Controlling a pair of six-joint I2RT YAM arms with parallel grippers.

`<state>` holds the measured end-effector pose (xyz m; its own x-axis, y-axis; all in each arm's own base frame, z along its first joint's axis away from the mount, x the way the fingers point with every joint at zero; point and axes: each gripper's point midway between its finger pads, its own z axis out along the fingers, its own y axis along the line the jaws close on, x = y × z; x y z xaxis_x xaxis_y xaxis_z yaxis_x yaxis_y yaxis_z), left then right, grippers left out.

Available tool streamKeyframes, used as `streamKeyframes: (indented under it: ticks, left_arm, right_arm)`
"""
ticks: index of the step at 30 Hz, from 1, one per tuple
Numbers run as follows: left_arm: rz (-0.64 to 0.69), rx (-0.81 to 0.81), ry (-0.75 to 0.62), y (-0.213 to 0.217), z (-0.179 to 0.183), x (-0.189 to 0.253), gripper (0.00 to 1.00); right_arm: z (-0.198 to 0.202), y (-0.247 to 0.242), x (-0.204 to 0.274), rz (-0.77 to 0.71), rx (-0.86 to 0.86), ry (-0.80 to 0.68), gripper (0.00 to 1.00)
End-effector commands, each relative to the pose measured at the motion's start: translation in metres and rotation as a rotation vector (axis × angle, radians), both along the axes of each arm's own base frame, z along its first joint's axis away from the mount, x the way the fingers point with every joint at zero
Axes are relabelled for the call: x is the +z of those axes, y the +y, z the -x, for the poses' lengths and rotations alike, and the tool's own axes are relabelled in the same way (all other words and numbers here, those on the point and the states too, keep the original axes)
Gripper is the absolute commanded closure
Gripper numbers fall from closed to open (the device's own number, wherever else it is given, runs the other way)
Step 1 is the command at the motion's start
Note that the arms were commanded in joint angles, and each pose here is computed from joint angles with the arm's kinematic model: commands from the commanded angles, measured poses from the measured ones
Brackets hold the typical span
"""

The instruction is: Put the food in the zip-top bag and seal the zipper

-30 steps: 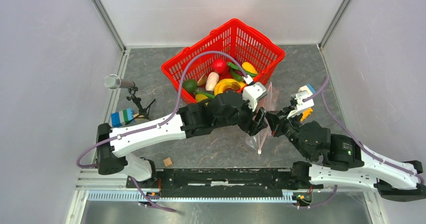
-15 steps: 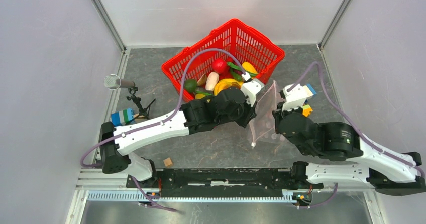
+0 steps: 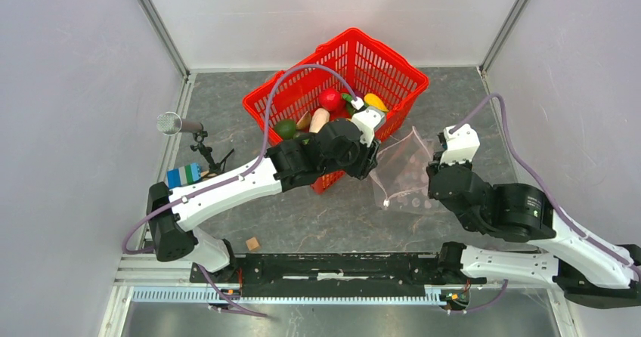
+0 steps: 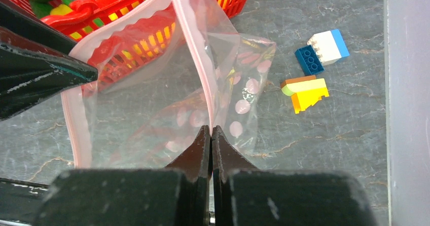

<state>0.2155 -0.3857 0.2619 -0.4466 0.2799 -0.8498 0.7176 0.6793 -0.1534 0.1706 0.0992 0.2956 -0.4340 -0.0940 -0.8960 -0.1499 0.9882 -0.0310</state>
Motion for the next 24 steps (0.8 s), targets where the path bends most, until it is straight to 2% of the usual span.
streamKeyframes:
  ticks: [1,4,7,12,17,20,24]
  left_arm:
    - [0.075,-0.063,-0.027,-0.010,0.006,0.026,0.44]
    - [0.103,-0.083,-0.041,-0.010,0.009,0.038,0.30]
    - [0.129,-0.104,-0.052,-0.007,0.013,0.050,0.24]
    - [0.193,-0.140,-0.076,0.003,0.023,0.079,0.01]
    - [0.229,-0.109,-0.137,0.025,0.019,0.106,0.00]
    - [0.162,0.001,-0.176,0.047,-0.009,0.103,0.00]
    - [0.095,0.094,-0.134,0.072,-0.056,0.083,0.00]
  right_arm:
    - [-0.003,0.019,-0.001,-0.023,0.050,-0.001,1.00]
    - [-0.009,0.033,-0.005,0.008,0.064,0.000,1.00]
    - [-0.016,0.041,-0.008,0.035,0.053,-0.012,1.00]
    - [-0.023,0.055,-0.014,0.029,0.069,-0.021,1.00]
    - [-0.026,0.060,-0.017,0.007,0.082,-0.025,1.00]
    - [-0.028,0.061,-0.017,-0.021,0.081,-0.036,1.00]
    - [-0.028,0.060,-0.021,-0.038,0.085,-0.045,1.00]
